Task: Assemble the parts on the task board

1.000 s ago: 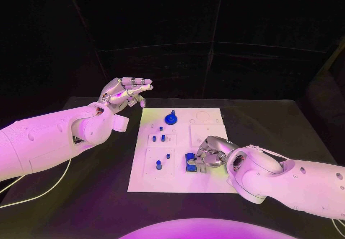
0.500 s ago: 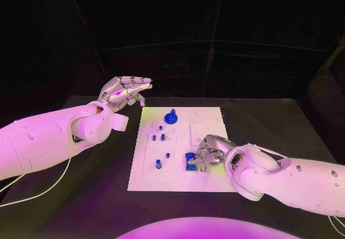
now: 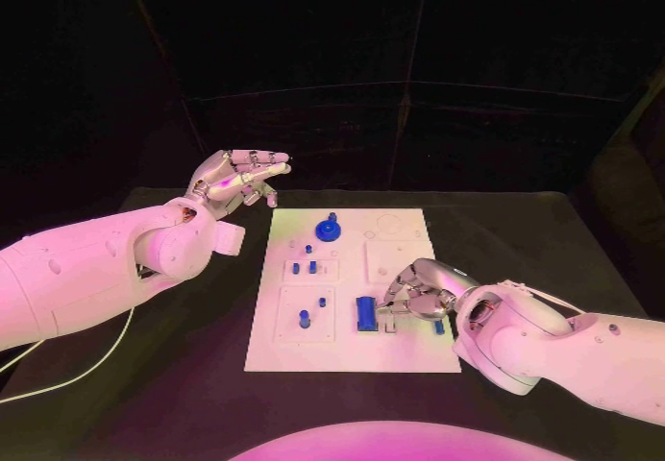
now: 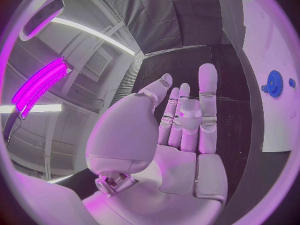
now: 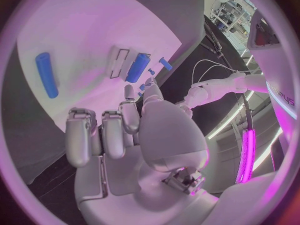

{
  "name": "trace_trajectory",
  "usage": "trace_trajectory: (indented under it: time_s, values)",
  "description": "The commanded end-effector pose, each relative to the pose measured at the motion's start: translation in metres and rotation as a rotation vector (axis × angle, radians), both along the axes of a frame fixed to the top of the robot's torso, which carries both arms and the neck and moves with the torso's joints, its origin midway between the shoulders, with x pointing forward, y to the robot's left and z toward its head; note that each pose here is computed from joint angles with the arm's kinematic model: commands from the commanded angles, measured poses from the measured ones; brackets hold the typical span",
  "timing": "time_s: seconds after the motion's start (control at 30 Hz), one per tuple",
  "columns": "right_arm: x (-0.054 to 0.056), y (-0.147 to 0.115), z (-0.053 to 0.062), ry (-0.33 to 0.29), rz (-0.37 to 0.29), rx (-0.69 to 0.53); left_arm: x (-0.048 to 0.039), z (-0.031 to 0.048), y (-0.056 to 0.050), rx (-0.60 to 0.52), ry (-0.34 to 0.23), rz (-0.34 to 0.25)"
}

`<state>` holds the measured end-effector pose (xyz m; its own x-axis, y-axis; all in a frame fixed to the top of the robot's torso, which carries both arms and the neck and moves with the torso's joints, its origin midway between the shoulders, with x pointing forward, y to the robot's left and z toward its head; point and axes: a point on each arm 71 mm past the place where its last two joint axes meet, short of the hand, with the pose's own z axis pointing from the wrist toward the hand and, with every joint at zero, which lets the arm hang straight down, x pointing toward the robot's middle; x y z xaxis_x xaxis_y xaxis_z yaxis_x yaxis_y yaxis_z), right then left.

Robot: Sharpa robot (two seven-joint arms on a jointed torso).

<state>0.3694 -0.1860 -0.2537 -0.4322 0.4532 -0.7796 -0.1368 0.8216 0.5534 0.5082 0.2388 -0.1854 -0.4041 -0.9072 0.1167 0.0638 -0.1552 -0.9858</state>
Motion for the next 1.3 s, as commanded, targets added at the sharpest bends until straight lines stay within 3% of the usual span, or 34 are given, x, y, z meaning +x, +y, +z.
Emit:
trace_trajectory:
  time_s: [0.03, 0.27, 0.5, 0.93, 1.3]
  values:
    - [-0.005, -0.010, 0.009, -0.028, 0.017, 0.097, 0.0002, 0.0014, -0.001, -0.010, -0.005, -0.006]
    - [-0.008, -0.055, 0.005, 0.026, -0.050, -0.018, 0.0005, 0.0008, -0.005, -0.012, -0.005, -0.012]
    - [-0.007, -0.079, 0.000, 0.032, -0.103, -0.166, -0.0008, -0.0022, -0.006, -0.009, 0.001, -0.016]
    - [-0.003, -0.085, -0.007, 0.039, -0.137, -0.285, -0.0017, -0.0033, -0.005, -0.008, 0.003, -0.017]
    - [-0.007, -0.071, -0.021, 0.070, -0.095, -0.300, -0.0018, -0.0033, -0.004, -0.007, 0.003, -0.016]
